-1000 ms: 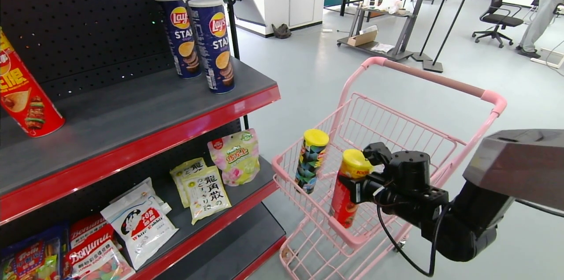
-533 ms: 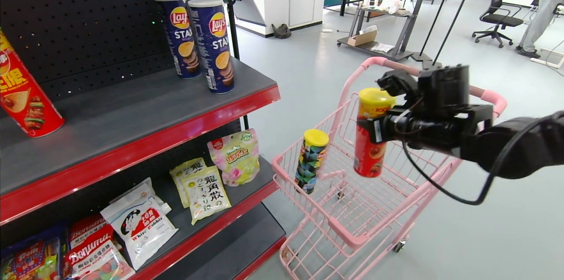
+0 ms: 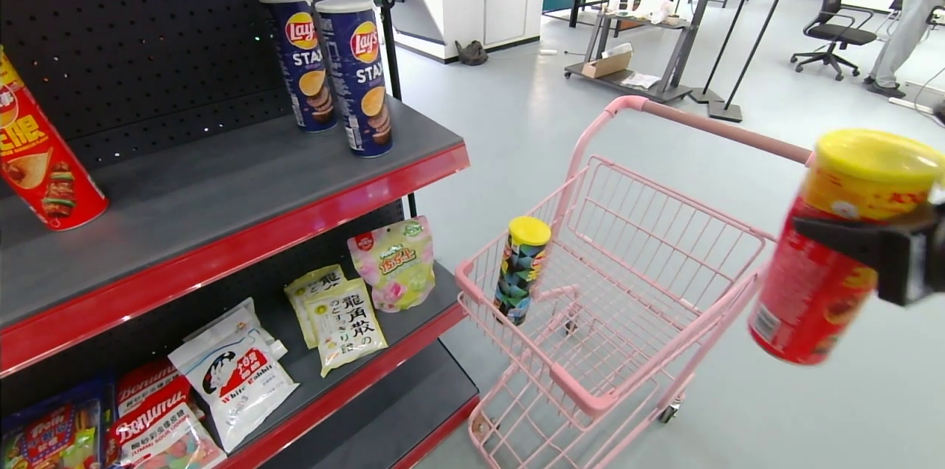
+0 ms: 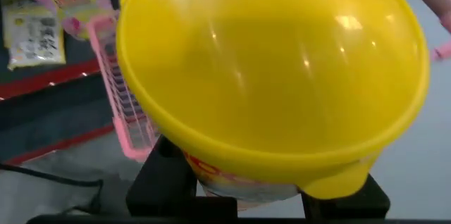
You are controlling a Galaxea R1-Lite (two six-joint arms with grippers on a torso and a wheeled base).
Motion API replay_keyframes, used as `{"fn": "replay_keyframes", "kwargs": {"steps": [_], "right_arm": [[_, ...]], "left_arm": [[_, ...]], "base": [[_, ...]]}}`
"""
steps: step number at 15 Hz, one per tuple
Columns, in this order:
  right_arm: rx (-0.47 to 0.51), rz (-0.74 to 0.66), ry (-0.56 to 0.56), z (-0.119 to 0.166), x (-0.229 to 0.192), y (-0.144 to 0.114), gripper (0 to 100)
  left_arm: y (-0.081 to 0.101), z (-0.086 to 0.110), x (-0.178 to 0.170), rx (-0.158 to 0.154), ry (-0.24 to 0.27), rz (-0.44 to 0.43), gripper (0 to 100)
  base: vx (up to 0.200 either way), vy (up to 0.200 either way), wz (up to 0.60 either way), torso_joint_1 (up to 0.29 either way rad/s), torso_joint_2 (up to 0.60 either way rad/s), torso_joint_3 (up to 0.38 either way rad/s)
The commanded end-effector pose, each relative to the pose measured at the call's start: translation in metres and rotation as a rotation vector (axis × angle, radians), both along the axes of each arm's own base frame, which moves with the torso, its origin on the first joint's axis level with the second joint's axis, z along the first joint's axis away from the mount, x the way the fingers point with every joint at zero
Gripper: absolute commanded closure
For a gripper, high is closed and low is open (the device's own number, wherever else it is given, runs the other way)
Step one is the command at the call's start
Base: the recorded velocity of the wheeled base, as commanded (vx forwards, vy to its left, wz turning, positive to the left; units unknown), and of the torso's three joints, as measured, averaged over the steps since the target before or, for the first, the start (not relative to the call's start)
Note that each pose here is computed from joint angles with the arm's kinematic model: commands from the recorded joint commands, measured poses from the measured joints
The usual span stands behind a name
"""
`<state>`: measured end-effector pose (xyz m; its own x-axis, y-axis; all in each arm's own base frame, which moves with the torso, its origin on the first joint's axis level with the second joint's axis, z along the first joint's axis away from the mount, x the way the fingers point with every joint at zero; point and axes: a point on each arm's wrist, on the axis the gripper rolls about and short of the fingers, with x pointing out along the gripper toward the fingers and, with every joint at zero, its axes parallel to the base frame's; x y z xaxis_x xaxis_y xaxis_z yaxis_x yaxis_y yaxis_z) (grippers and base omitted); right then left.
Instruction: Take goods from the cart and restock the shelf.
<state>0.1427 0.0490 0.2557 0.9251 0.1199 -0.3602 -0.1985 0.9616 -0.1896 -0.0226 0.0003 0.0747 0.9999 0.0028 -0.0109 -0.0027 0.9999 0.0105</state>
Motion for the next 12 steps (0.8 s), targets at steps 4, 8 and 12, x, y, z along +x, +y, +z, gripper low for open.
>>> {"fn": "replay_keyframes", "kwargs": {"steps": [4, 8, 12], "right_arm": [[-0.046, -0.229, 0.050, -0.043, -0.105, -0.049, 100], [-0.054, -0.239, 0.042, -0.046, -0.110, -0.050, 100], [-0.057, -0.236, 0.038, -0.047, -0.110, -0.050, 100]], "left_arm": [[0.000, 0.000, 0.000, 0.000, 0.000, 0.000, 0], [0.000, 0.000, 0.000, 0.000, -0.002, 0.000, 0], [0.000, 0.000, 0.000, 0.000, 0.000, 0.000, 0]], "base": [[0.000, 0.000, 0.00, 0.000, 0.00, 0.000], [0.000, 0.000, 0.00, 0.000, 0.00, 0.000], [0.000, 0.000, 0.00, 0.040, -0.10, -0.065]]}}
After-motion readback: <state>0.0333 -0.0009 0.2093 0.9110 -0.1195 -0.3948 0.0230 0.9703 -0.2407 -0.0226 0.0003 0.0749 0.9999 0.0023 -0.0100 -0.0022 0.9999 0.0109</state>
